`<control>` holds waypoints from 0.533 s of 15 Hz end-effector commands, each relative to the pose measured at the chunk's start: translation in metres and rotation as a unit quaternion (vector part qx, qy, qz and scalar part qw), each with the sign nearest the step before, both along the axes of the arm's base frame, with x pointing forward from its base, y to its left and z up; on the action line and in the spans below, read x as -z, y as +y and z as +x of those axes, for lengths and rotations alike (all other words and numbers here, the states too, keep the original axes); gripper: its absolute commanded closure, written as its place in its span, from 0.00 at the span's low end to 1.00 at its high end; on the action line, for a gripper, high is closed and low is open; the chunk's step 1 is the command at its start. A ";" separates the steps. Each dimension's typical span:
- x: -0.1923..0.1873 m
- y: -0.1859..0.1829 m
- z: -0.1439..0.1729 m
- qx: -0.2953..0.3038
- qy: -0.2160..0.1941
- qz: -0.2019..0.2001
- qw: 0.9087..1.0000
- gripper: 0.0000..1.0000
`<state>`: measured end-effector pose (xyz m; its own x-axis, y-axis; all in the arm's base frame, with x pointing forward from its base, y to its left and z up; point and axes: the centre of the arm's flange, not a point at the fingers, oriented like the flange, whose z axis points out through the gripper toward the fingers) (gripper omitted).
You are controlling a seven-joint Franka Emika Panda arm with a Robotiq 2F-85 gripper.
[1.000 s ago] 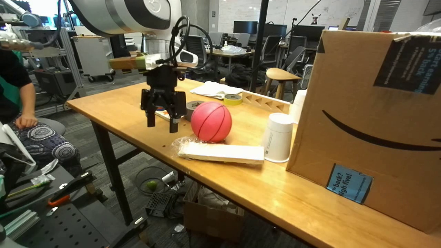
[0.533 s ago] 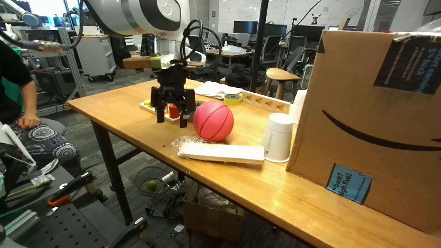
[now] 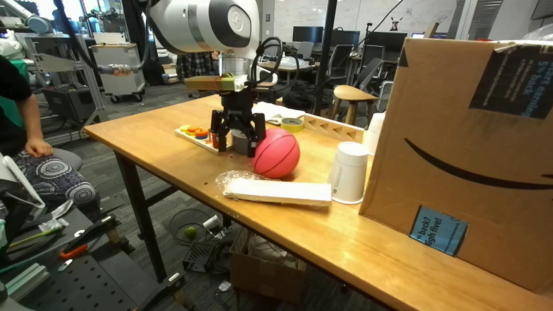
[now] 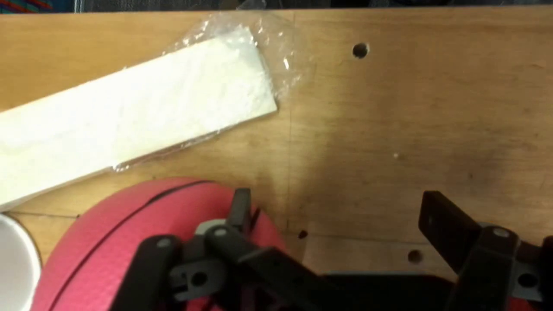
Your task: Push the basketball between the two cups
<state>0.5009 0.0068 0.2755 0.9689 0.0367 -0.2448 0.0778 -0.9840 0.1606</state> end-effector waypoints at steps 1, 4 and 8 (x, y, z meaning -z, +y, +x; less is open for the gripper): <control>-0.037 -0.026 0.060 -0.023 -0.045 -0.027 0.998 0.00; -0.106 -0.043 0.095 -0.046 -0.134 -0.072 0.987 0.00; -0.132 -0.043 0.104 -0.062 -0.205 -0.074 0.974 0.00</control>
